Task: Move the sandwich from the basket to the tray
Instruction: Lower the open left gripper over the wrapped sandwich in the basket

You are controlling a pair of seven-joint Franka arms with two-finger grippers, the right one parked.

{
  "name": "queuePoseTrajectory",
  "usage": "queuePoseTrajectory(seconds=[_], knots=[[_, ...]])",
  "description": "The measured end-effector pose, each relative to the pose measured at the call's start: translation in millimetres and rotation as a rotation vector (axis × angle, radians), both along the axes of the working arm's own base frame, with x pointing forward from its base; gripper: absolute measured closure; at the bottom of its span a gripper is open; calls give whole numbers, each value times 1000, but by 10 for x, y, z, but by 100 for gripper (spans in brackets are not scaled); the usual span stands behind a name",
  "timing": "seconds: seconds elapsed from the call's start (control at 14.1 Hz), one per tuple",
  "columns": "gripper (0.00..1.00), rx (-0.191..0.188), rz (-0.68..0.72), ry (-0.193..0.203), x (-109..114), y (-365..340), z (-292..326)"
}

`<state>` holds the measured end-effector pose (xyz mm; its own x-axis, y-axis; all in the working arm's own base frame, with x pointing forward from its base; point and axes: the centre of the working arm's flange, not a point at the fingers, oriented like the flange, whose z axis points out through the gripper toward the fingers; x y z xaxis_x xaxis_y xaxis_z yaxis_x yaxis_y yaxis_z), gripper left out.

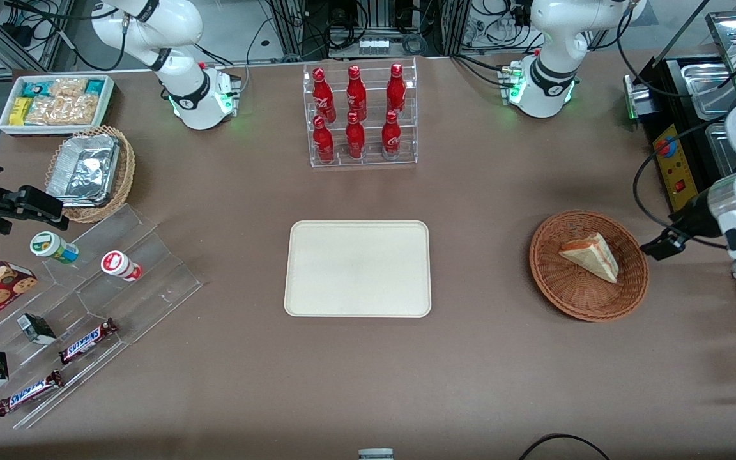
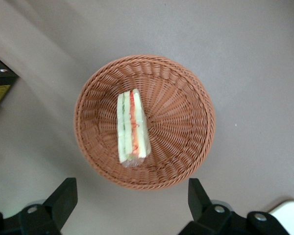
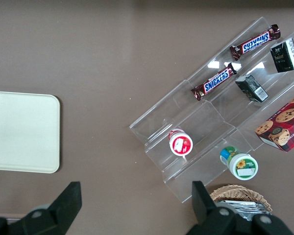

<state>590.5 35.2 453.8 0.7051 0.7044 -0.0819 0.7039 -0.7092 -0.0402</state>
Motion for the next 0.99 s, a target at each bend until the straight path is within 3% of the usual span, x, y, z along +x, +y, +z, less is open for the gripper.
queuePoseTrajectory(seconds=[0.57, 0.85, 0.99], knots=[[0, 12, 114, -14, 160, -246, -824], [0, 16, 137, -24, 38, -290, -1258], [0, 18, 145, -7, -44, -265, -1400]])
